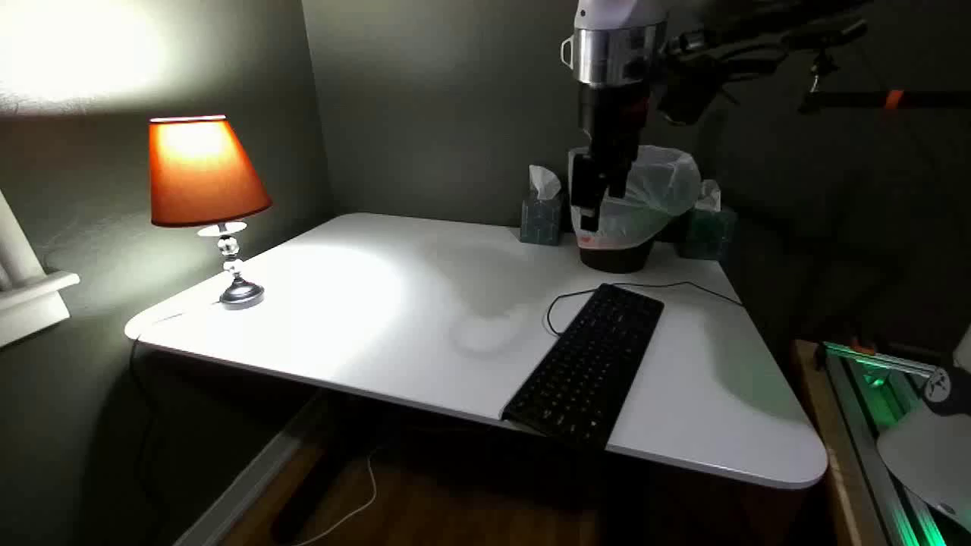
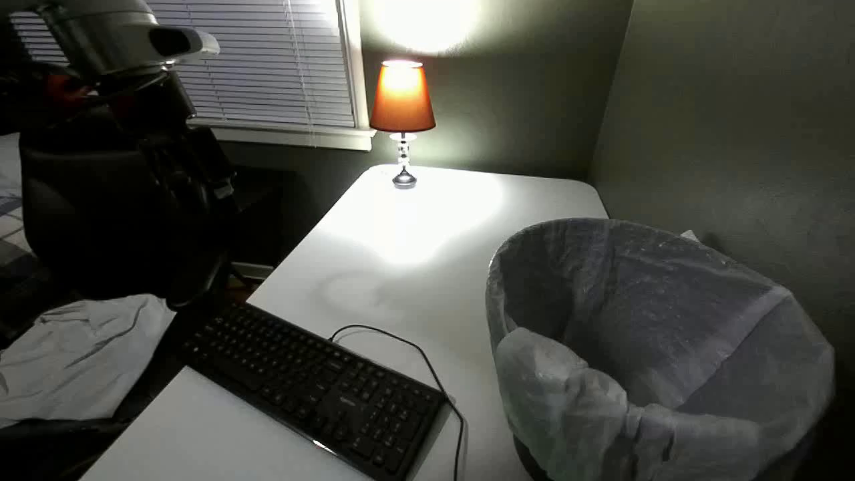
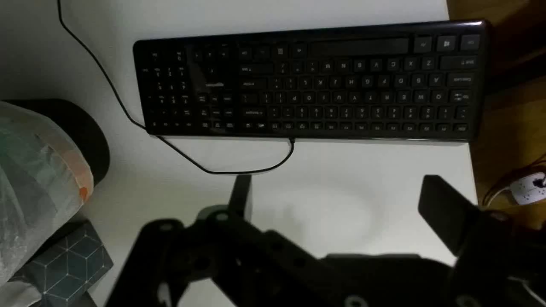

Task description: Press the caps lock key of the keyboard

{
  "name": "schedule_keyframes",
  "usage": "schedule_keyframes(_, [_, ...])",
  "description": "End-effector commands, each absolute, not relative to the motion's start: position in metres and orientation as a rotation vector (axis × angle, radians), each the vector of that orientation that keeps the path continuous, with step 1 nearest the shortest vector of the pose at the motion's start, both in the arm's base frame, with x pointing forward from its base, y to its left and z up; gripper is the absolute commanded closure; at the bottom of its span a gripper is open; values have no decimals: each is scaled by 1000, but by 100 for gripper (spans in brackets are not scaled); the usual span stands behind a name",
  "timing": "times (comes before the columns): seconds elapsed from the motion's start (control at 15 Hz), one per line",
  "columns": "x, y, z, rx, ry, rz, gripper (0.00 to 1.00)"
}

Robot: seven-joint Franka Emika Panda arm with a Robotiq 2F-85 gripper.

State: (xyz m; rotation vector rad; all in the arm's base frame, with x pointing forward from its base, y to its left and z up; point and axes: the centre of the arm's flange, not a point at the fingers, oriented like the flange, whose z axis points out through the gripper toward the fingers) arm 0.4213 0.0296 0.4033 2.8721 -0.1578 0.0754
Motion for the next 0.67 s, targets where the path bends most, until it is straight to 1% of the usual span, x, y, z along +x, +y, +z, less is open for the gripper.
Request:
schedule_keyframes(0.0, [421, 30, 403, 2872, -158, 75, 0])
schedule_keyframes(0.4, [421, 30, 403, 2872, -158, 75, 0])
schedule_keyframes(0.6, [438, 40, 371, 2933, -128, -12, 0])
